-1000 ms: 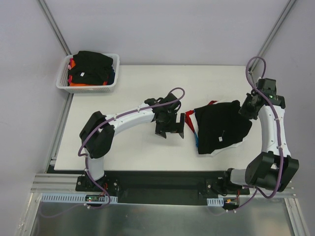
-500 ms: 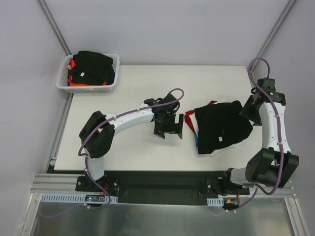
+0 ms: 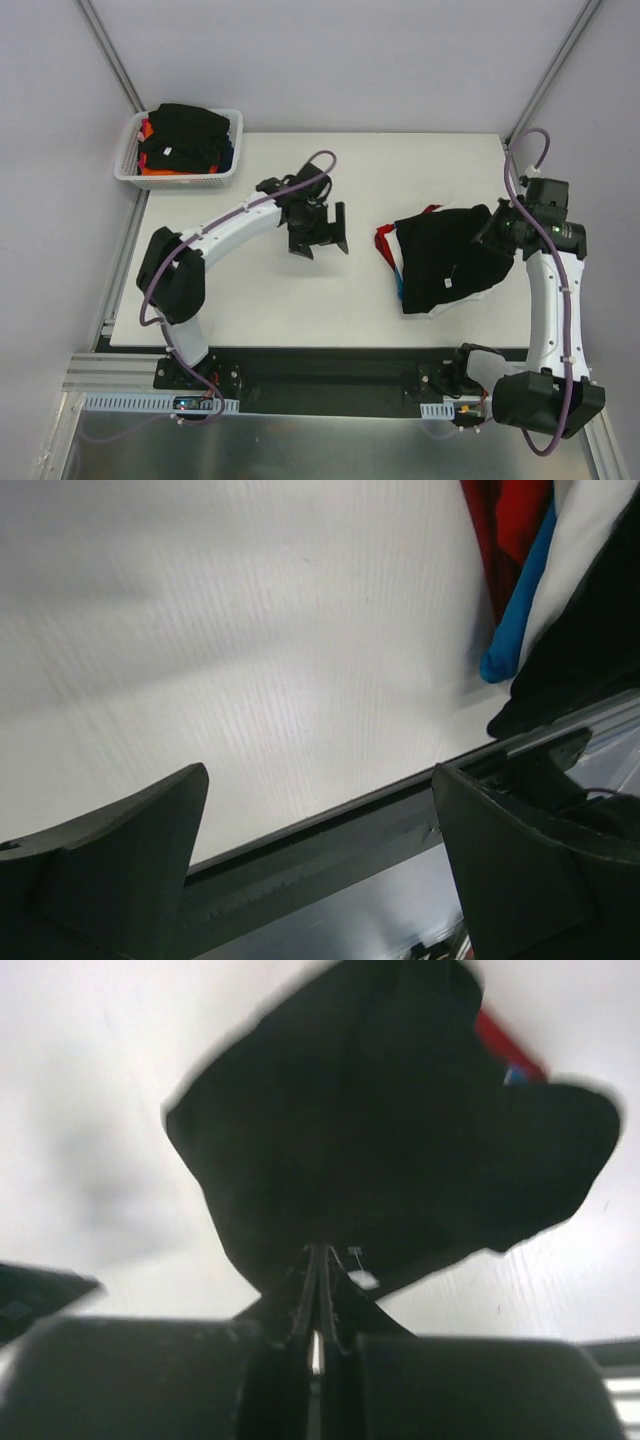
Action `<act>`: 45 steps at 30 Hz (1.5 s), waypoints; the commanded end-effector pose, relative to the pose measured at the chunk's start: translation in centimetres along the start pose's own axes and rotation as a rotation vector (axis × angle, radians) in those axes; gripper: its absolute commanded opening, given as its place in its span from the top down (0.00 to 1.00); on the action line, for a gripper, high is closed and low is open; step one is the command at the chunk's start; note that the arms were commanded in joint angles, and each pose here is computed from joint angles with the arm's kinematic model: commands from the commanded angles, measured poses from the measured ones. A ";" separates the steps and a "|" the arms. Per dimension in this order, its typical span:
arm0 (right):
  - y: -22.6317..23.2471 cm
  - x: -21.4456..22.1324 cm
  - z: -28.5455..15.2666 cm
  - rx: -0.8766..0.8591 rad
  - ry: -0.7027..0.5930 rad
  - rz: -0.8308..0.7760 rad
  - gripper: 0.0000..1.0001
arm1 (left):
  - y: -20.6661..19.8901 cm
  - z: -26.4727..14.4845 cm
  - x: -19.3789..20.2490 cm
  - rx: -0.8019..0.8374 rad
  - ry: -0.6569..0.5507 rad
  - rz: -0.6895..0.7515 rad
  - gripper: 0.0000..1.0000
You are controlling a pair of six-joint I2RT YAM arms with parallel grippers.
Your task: Fold and stack the t-shirts
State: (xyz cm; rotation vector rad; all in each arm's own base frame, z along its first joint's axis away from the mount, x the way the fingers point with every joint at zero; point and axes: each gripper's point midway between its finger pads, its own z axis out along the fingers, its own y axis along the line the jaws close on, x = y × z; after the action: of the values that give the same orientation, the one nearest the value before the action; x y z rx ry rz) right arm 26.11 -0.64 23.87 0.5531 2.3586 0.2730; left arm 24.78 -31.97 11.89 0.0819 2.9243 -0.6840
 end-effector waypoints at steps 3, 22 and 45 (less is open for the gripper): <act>0.2 5.0 2.9 -0.073 0.160 0.017 0.99 | 5.9 -6.2 -4.6 -0.018 -0.155 -0.217 0.04; -0.8 9.5 15.0 -0.002 0.653 0.163 0.99 | 7.9 -5.2 -11.4 0.012 -0.161 -0.308 0.04; -3.6 2.4 21.6 0.083 0.577 0.412 0.99 | 11.7 -3.0 -16.2 0.059 -0.121 -0.248 0.04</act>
State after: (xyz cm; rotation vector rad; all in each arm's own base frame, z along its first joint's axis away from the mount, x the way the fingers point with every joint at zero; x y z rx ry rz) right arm 33.39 2.92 7.11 0.9895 2.9735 0.6659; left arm 41.16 -21.75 11.22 -0.3779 2.8364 -0.7694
